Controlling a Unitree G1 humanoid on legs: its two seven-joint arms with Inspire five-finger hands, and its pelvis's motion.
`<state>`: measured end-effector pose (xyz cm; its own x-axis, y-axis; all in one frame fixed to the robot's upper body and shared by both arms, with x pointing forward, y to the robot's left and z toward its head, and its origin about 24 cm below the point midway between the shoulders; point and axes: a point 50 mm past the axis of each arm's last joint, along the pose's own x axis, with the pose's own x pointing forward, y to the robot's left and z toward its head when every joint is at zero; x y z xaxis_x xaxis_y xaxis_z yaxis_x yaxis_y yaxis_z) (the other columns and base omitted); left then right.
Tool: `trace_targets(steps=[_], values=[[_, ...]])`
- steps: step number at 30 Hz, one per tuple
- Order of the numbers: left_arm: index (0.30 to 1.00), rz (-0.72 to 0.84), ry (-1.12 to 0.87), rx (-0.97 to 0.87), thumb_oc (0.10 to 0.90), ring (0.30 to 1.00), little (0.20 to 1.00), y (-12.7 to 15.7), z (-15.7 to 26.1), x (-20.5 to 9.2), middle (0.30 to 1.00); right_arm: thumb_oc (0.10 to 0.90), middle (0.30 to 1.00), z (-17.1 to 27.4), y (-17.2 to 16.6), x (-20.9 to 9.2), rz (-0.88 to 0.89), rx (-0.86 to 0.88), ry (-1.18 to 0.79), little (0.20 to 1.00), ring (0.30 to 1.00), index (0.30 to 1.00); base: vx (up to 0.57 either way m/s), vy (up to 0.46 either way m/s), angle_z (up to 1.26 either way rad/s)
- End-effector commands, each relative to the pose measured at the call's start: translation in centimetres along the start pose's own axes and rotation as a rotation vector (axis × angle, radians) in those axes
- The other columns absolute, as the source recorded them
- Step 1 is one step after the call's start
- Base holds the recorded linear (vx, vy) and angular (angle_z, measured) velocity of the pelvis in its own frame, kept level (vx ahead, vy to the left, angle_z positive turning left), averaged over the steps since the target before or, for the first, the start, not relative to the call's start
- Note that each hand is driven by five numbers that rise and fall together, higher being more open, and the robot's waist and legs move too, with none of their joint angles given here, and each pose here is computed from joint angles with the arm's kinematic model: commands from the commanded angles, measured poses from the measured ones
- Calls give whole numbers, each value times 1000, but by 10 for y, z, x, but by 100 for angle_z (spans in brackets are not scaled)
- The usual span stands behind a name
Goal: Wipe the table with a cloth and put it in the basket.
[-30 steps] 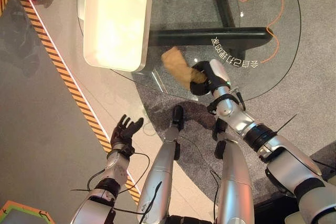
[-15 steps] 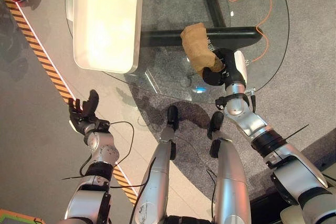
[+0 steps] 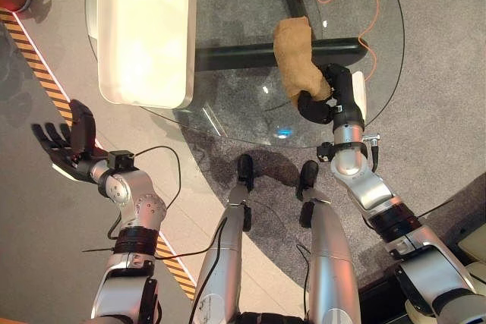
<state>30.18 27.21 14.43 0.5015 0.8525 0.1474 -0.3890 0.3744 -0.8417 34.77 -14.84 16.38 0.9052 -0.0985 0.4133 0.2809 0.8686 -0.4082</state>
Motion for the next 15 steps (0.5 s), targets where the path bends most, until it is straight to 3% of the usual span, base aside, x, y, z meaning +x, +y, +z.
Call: trace_targets(steps=[1,6,15], values=[[900,-286,-226,-51,800,900,900,-35,43,2,900,100,300,89,-11,0,-58,198,-437,200,300,300,-1,-9,-4],[900,-601,-151,-124,800,900,900,-80,46,-25,900,100,300,102,-19,-3,-76,219,-526,200,300,300,0,0,0],[900,-880,19,-238,800,900,900,-115,37,-52,900,100,300,122,-27,-9,-94,232,-648,200,300,300,-2,5,-4]])
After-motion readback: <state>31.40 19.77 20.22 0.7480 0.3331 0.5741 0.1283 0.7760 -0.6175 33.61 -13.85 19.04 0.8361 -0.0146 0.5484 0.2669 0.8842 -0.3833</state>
